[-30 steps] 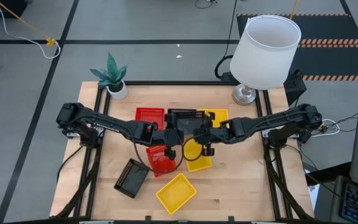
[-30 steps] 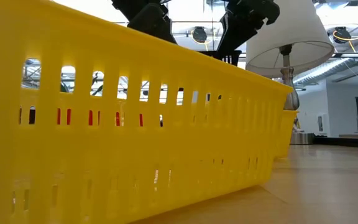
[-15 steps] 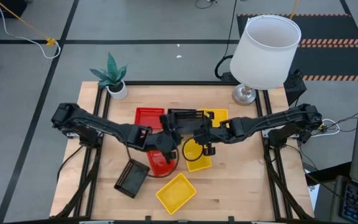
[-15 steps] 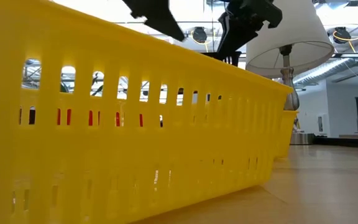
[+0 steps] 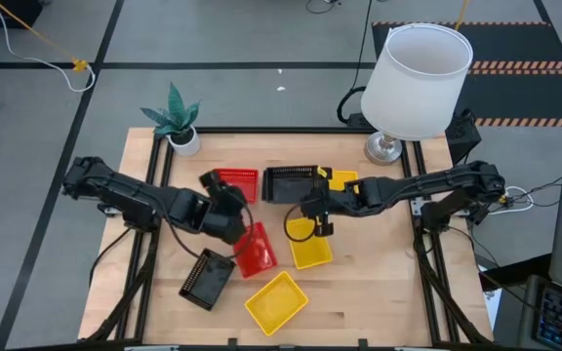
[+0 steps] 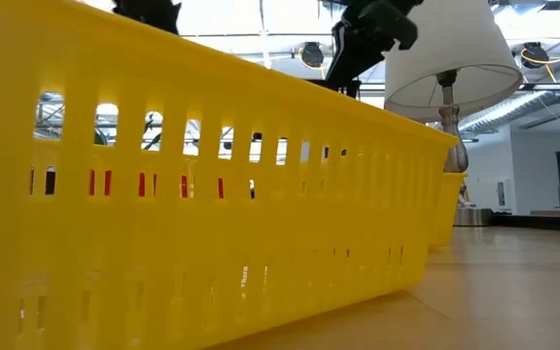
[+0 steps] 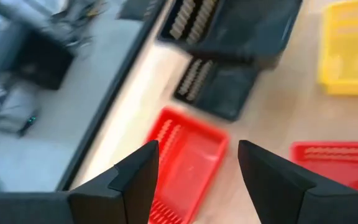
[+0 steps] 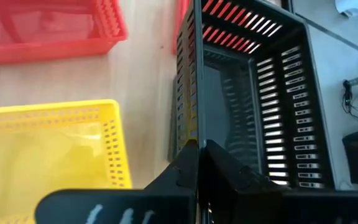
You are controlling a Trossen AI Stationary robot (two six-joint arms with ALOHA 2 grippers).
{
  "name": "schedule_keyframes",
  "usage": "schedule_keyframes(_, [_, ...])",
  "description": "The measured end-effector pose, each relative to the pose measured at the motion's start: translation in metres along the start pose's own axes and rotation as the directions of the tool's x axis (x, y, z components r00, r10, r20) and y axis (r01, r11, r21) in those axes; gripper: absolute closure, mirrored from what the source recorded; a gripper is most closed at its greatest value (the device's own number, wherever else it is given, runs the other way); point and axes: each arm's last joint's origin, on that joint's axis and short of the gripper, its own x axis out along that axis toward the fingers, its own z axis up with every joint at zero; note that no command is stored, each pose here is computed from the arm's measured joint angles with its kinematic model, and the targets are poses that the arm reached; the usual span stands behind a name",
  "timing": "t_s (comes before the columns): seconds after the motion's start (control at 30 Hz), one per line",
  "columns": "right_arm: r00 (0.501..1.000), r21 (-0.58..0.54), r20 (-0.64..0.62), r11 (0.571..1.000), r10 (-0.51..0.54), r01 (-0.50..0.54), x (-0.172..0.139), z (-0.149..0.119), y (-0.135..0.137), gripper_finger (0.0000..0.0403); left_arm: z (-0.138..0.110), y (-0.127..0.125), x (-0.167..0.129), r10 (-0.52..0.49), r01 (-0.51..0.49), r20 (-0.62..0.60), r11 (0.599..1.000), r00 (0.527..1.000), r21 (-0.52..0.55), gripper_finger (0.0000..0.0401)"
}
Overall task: Stack baskets by color
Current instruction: Stack the bottom right black bin on top of the top black bin
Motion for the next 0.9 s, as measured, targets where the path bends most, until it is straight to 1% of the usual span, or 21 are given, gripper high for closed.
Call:
schedule_keyframes(0.07, [1.0,0.012,-0.003,1.0,-0.008,0.008,0.002,-0.001,-0.004,0.0397,-0.007,0.0,-0.003,0.048,-0.048,-0.019,0.999,0.999,0.003,0.0178])
schedule_keyframes(0.17, [1.0,0.027,-0.001,0.999,-0.017,0.017,0.003,-0.001,-0.009,0.0397,-0.019,-0.002,-0.004,0.089,-0.089,-0.005,0.996,0.996,0.009,0.0178])
schedule_keyframes(0.23, [1.0,0.031,0.006,0.999,-0.022,0.022,0.004,0.0,-0.012,0.0397,-0.031,-0.002,-0.003,0.09,-0.09,-0.006,0.996,0.996,0.018,0.0178])
schedule_keyframes(0.33, [0.999,0.038,0.033,0.999,0.019,-0.02,0.006,0.001,-0.015,0.0397,-0.045,0.003,0.001,0.077,-0.076,0.007,0.997,0.997,-0.027,0.0178])
schedule_keyframes(0.4, [0.998,0.049,0.05,0.998,0.03,-0.032,0.007,0.002,-0.019,0.0397,-0.056,0.006,0.005,0.042,-0.041,0.009,0.998,0.999,-0.053,0.0178])
schedule_keyframes(0.47, [0.997,0.061,0.064,0.997,0.04,-0.044,0.008,0.002,-0.022,0.0397,-0.062,0.008,0.005,-0.015,0.02,0.058,0.996,0.998,-0.083,0.0178])
schedule_keyframes(0.53, [0.996,0.074,0.076,0.996,0.046,-0.052,0.009,0.002,-0.026,0.0397,-0.07,0.01,0.006,-0.068,0.077,0.099,0.994,0.993,-0.084,0.0178])
schedule_keyframes(0.63, [0.994,0.093,0.085,0.993,0.068,-0.076,0.012,0.002,-0.031,0.0397,-0.074,0.012,0.005,-0.14,0.161,0.193,0.982,0.971,-0.095,0.0178])
schedule_keyframes(0.73, [0.995,0.116,0.082,0.99,0.064,-0.074,0.015,0.001,-0.033,0.0397,-0.076,0.016,0.003,-0.193,0.225,0.269,0.97,0.944,-0.09,0.0178])
schedule_keyframes(0.83, [0.991,0.131,0.123,0.989,0.047,-0.063,0.022,-0.001,-0.033,0.0397,-0.079,0.019,0.001,-0.234,0.267,0.314,0.961,0.92,-0.069,0.0178])
schedule_keyframes(0.9, [0.989,0.114,0.139,0.992,0.04,-0.056,0.029,-0.006,-0.03,0.0397,-0.078,0.02,-0.001,-0.257,0.292,0.342,0.955,0.904,-0.053,0.0179])
